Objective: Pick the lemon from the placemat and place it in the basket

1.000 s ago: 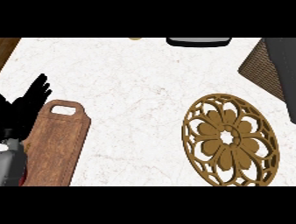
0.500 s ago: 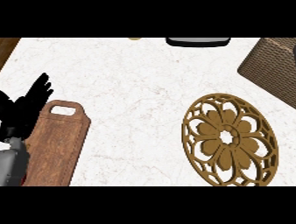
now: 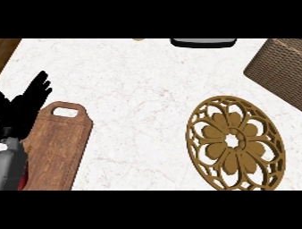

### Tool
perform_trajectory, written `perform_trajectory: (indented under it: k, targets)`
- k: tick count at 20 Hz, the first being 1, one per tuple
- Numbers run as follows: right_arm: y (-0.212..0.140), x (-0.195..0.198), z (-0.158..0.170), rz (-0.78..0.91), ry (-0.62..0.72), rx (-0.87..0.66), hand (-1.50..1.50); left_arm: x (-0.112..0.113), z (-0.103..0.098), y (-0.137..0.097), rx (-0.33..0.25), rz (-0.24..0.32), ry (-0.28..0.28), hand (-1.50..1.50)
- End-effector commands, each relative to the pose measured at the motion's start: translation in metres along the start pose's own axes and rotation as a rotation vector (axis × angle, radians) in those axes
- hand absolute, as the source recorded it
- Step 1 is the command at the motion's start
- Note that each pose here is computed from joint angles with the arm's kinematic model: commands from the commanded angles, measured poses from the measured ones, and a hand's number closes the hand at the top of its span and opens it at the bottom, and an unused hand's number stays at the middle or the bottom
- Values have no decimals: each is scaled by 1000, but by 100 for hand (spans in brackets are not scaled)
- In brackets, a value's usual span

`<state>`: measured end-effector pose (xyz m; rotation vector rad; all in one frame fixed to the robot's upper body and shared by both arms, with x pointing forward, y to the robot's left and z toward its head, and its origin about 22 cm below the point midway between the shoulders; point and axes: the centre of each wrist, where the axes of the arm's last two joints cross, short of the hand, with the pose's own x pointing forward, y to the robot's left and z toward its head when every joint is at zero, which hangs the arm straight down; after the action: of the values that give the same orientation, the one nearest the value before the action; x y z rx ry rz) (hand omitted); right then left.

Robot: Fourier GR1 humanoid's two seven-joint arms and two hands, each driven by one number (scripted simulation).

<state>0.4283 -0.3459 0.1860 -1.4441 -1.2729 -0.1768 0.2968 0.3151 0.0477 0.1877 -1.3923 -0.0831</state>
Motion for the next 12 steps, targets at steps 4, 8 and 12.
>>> perform_trajectory:
  k: [4,8,12]
  targets:
    - [2,-43,-24,4,62,2,-150,-7,1,11,-10,3,8,0]
    - [1,-32,-28,-58,-9,7,-150,11,-7,3,-22,3,-14,0]
    - [-7,-30,-32,-144,9,-55,-150,-8,3,1,6,3,-11,0]
